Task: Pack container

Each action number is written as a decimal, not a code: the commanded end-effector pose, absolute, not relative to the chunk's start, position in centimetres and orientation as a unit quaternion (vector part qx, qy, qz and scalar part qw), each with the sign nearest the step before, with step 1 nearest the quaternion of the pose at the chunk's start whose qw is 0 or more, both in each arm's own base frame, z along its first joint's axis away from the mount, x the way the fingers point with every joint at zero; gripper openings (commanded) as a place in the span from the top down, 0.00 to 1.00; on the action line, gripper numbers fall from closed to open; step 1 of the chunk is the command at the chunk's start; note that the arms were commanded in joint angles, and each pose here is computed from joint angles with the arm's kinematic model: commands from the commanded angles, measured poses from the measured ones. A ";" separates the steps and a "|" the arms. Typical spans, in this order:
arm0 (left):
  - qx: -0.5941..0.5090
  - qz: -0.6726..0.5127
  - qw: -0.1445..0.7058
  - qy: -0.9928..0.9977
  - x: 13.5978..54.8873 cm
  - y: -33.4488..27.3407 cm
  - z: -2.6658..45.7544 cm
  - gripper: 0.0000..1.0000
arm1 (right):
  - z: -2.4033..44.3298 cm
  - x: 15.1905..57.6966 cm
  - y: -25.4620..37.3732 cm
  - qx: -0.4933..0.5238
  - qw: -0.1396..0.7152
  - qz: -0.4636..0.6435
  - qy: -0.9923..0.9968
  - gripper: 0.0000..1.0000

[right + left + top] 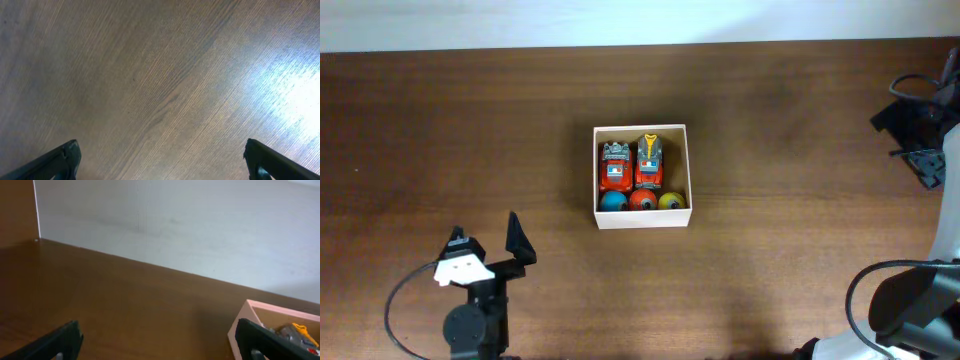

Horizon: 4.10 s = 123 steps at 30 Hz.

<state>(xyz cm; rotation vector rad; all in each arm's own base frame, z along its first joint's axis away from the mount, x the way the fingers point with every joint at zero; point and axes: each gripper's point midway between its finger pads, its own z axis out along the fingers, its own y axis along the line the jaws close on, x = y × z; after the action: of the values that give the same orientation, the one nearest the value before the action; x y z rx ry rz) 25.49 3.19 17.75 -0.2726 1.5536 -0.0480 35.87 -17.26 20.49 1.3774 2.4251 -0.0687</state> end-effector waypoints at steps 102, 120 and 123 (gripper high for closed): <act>-0.063 0.021 0.679 0.731 24.5 2.5 15.7 0.01 | 25.6 23.2 -4.1 0.284 0.707 0.118 0.636 0.01; -0.063 0.021 0.679 0.731 24.5 2.5 15.7 0.01 | 19.4 23.6 -3.7 0.263 0.695 0.103 0.661 0.01; -0.063 0.021 0.679 0.731 24.5 2.5 15.7 0.01 | 17.7 23.8 -3.7 0.264 0.683 0.097 0.674 0.01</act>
<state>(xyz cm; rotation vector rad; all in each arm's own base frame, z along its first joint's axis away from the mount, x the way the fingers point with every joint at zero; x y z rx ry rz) 24.47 2.78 15.70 -0.1622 1.6421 0.0484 23.63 -3.80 18.87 0.6132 1.4847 0.2341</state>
